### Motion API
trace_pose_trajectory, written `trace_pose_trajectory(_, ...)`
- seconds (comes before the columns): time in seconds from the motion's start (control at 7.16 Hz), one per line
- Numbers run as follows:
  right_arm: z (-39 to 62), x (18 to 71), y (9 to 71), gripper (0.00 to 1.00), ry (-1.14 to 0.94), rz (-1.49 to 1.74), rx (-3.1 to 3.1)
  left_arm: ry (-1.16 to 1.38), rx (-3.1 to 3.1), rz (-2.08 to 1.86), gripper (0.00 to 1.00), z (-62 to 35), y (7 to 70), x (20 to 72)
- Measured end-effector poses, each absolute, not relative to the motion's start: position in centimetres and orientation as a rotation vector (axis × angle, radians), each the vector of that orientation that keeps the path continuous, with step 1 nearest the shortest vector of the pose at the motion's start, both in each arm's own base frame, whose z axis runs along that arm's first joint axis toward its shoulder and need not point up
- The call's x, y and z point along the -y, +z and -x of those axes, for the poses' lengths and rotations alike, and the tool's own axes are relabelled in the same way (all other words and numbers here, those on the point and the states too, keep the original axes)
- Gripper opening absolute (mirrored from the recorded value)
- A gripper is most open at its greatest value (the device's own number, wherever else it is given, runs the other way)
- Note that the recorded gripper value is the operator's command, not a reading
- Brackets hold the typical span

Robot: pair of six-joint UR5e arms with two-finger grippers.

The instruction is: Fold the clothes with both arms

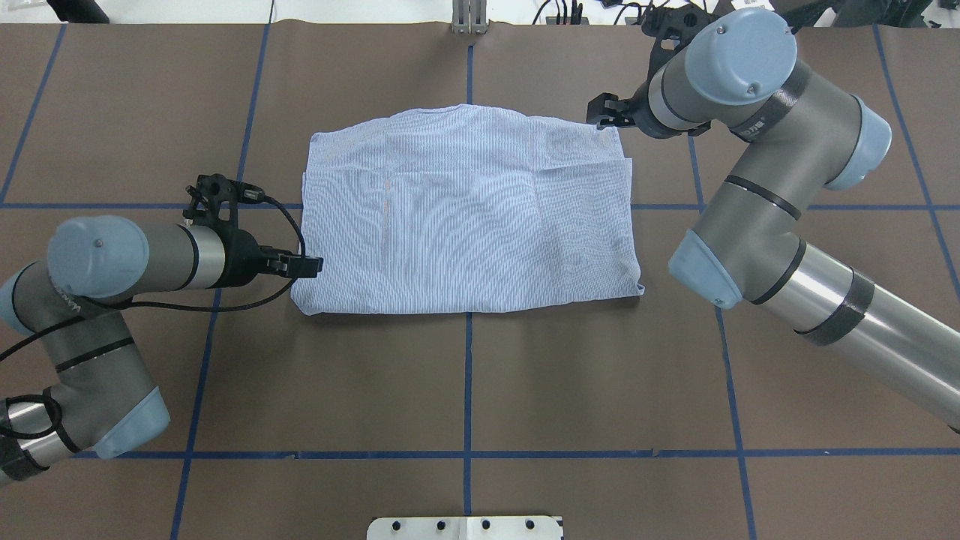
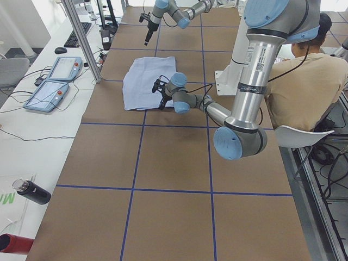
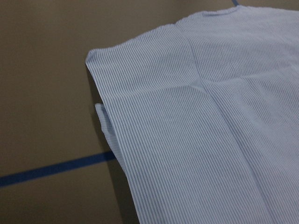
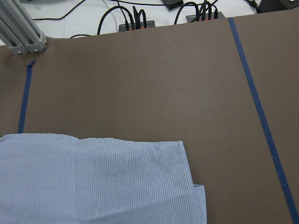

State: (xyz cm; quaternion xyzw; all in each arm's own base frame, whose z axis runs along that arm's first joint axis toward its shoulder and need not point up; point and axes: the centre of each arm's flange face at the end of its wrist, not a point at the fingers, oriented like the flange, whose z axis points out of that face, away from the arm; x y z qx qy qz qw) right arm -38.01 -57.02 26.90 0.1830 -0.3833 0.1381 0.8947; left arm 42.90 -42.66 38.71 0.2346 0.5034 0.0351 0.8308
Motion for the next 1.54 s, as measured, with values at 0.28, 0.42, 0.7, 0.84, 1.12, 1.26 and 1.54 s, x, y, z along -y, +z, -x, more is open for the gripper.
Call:
trace_pose_trajectory(0.28, 38.1, 56.9, 26.9, 1.0, 0.286, -0.381, 0.794, 0.068, -1.08, -0.477, 0.72, -44.9, 39.1, 39.8)
trace_pose_trajectory(0.42, 38.1, 56.9, 26.9, 1.0, 0.285, -0.382, 0.794, 0.068, -1.08, -0.471, 0.72, -45.6, 39.2, 39.1)
trace_pose_trajectory(0.7, 38.3, 56.8, 26.8, 1.0, 0.282, -0.381, 0.795, 0.069, -1.077, -0.466, 0.46, -46.1, 39.5, 38.8)
trace_pose_trajectory(0.84, 38.4, 56.7, 26.8, 1.0, 0.28, -0.381, 0.795, 0.069, -1.08, -0.466, 0.16, -46.2, 39.4, 38.8)
trace_pose_trajectory(1.12, 38.6, 56.5, 26.8, 1.0, 0.277, -0.381, 0.795, 0.075, -1.083, -0.462, 0.0, -46.5, 39.3, 38.4)
trace_pose_trajectory(1.26, 38.8, 56.5, 26.8, 1.0, 0.276, -0.38, 0.794, 0.077, -1.084, -0.462, 0.0, -46.3, 39.3, 38.3)
trace_pose_trajectory(1.54, 39.0, 56.4, 27.0, 1.0, 0.274, -0.377, 0.792, 0.086, -1.061, -0.479, 0.0, -45.4, 40.1, 38.9)
